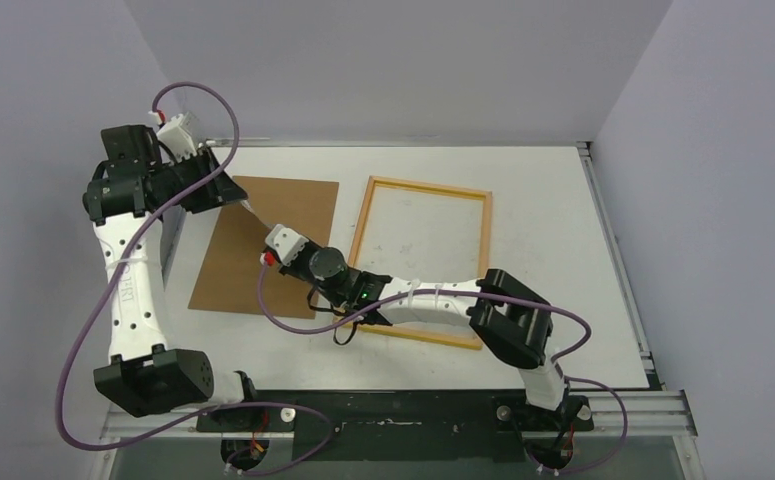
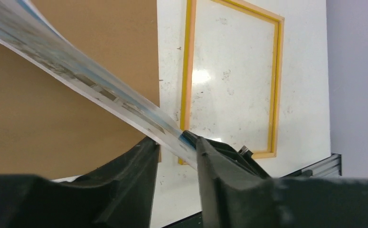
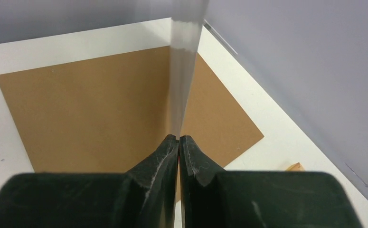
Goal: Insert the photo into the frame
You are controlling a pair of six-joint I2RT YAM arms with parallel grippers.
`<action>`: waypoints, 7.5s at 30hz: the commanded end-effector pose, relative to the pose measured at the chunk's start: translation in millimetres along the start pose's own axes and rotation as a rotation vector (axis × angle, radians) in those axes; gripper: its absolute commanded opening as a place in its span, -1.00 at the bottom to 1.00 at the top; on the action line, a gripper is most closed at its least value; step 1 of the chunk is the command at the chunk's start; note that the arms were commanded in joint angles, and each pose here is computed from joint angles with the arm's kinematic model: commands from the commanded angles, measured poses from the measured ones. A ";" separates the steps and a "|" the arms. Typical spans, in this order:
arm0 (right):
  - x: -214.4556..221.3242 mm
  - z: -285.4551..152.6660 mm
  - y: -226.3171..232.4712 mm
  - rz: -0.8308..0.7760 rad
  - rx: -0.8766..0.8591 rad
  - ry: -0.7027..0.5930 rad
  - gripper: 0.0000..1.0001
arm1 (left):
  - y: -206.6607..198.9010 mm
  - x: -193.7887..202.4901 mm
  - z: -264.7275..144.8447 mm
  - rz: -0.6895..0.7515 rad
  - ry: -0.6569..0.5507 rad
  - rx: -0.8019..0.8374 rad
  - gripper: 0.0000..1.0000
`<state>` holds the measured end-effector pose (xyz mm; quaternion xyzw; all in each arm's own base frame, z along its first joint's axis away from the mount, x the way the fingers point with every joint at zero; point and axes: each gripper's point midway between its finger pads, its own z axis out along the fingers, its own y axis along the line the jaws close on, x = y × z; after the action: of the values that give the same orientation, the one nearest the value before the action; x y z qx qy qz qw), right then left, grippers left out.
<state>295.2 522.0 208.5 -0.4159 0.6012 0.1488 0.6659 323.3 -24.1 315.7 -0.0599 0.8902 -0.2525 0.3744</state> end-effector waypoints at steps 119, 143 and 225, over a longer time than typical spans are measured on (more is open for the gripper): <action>127.0 -319.8 -174.2 1.197 0.634 0.483 0.26 | -130.6 129.6 73.0 1.135 0.185 0.217 0.93; 228.3 -217.4 -356.4 0.993 0.155 0.600 0.62 | -88.2 77.6 67.5 1.021 0.030 -0.079 0.93; 174.0 -260.2 -257.6 1.225 -0.052 0.412 -0.55 | -81.0 63.5 73.8 0.935 -0.003 -0.082 0.93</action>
<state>332.3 109.8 123.7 -0.0055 0.8788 0.3925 0.2714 318.1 -139.3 254.1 0.3453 0.8434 -0.0096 0.4114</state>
